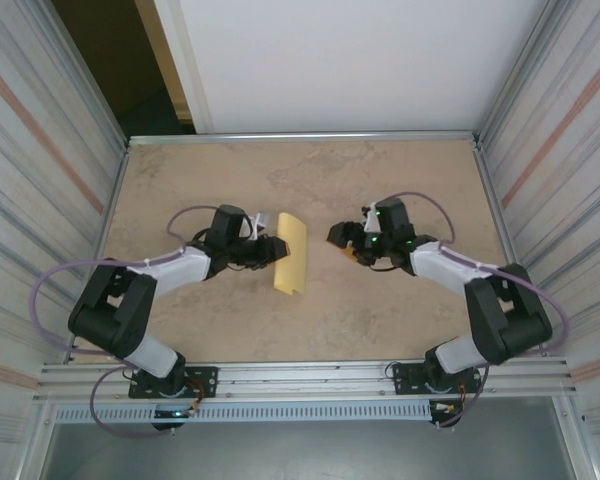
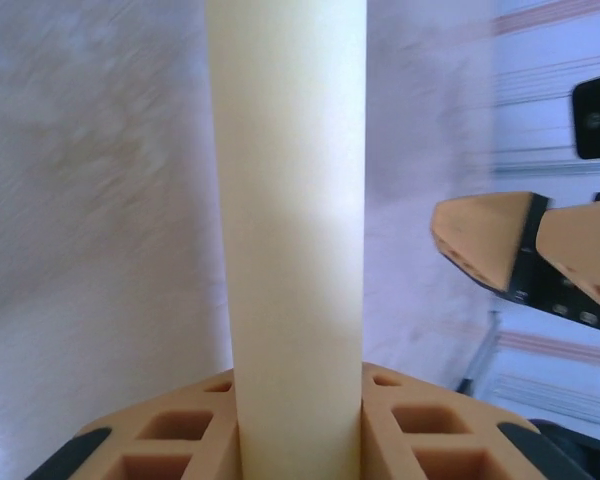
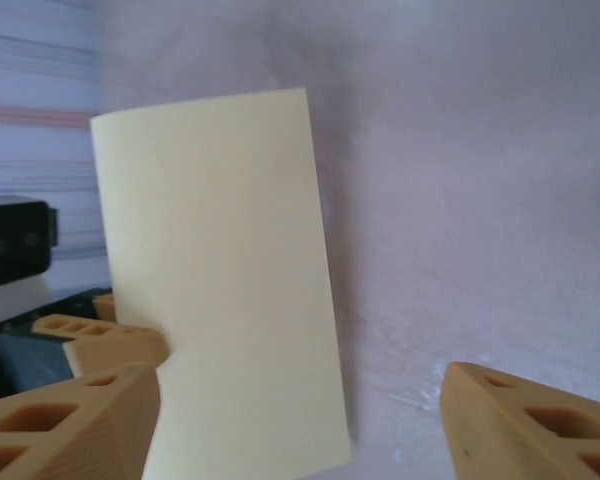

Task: Fold a paper plane with a square sheet of paper (pick it up from the middle)

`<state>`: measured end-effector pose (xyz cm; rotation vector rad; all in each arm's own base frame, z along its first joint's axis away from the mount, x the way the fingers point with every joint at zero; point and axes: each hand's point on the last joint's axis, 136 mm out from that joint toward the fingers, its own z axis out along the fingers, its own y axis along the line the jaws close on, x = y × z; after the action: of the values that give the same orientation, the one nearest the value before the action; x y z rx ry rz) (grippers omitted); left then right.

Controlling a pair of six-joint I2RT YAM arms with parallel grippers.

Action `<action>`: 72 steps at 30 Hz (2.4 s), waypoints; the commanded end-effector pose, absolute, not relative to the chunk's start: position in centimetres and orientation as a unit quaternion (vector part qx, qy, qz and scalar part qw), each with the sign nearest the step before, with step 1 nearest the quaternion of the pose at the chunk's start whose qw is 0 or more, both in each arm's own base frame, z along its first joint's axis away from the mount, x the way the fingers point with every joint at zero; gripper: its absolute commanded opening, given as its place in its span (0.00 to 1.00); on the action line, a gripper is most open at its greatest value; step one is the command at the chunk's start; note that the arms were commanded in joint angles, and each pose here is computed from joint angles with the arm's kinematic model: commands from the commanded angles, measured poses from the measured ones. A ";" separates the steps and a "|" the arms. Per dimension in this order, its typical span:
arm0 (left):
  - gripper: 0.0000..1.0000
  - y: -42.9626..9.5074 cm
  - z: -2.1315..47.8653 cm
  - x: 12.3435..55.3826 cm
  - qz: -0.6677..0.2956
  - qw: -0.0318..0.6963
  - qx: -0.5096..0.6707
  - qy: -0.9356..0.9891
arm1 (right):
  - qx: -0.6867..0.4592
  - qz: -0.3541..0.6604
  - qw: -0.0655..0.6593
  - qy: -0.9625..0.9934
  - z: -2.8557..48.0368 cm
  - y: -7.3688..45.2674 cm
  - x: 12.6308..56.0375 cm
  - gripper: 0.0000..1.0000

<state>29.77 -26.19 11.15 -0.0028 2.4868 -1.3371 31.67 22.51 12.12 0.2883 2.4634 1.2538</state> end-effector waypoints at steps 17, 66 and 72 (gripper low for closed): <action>0.28 -28.7 26.9 32.0 -0.659 0.193 0.038 0.726 | -0.043 0.631 0.178 0.754 23.2 28.7 32.7 0.94; 0.99 -18.1 15.6 33.0 -0.496 0.224 -0.135 0.828 | 0.020 0.468 0.237 0.851 25.0 20.2 33.0 0.00; 0.99 -18.1 15.1 32.6 -0.493 0.219 -0.127 0.832 | -0.002 0.435 0.200 0.878 24.0 22.6 32.9 0.00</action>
<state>32.91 -18.31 15.07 -0.3906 2.3087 -1.3862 33.79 21.82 26.32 0.0291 2.3282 1.2968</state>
